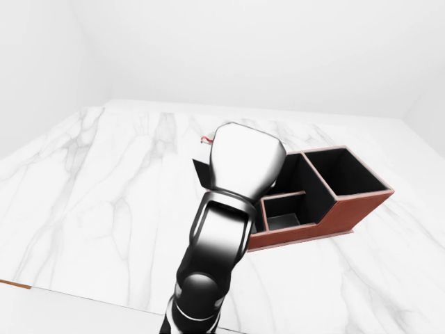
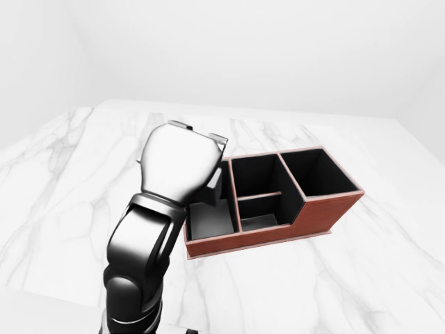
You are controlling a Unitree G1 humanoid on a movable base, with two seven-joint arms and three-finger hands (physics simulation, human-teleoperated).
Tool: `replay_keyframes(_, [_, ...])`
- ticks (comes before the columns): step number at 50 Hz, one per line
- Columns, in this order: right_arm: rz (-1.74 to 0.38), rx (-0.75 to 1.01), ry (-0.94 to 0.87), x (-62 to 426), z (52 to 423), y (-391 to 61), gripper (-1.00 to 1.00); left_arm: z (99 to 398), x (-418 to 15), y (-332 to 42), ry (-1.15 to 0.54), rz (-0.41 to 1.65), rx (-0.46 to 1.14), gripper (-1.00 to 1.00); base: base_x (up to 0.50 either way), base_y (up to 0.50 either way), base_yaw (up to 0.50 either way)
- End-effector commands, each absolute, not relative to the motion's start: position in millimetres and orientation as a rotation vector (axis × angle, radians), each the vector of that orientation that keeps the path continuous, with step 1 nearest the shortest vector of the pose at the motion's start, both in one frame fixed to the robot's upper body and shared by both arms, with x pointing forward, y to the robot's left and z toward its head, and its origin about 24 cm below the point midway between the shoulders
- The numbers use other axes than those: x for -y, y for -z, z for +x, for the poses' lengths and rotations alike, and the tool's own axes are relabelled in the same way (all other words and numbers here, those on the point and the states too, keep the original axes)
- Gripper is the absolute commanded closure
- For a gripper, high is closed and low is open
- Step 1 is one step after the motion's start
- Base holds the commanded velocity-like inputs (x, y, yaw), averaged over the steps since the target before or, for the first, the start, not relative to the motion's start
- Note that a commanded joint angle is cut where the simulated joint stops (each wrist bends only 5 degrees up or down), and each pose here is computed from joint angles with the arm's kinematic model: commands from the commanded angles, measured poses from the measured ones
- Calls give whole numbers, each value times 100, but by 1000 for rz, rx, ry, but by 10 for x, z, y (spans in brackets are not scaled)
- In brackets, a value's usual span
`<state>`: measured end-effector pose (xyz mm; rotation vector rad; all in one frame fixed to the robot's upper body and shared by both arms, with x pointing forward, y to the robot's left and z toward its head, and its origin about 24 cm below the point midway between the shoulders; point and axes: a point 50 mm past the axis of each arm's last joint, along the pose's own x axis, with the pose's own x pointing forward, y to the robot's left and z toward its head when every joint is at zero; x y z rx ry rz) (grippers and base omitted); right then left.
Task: Pick up the book and place it in the left compartment of the caddy.
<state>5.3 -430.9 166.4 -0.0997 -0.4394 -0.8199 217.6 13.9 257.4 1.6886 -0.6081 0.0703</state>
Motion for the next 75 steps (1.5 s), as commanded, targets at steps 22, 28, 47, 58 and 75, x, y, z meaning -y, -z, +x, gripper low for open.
replay_keyframes(22, [-103, 439, 825, 4318, 44, -1673, -100, 2333, 53, -2399, 30, 1820, 602, 100, 0, 0, 0])
replay_keyframes(28, [-105, 435, 822, 4312, 45, -1666, -100, 2351, 43, -2377, 30, 1821, 595, 100, 0, 0, 0])
replay_keyframes(47, [-112, 432, 813, 4303, 56, -1670, -100, 2263, 178, -2428, 52, 1835, 666, 100, 0, 0, 0])
replay_keyframes(58, [-110, 428, 813, 4305, 57, -1660, -100, 2289, 201, -2363, 75, 1843, 659, 100, 0, 0, 0])
replay_keyframes(75, [-111, 427, 817, 4312, 50, -1663, -100, 2353, 223, -2274, 98, 1833, 643, 100, 0, 0, 0])
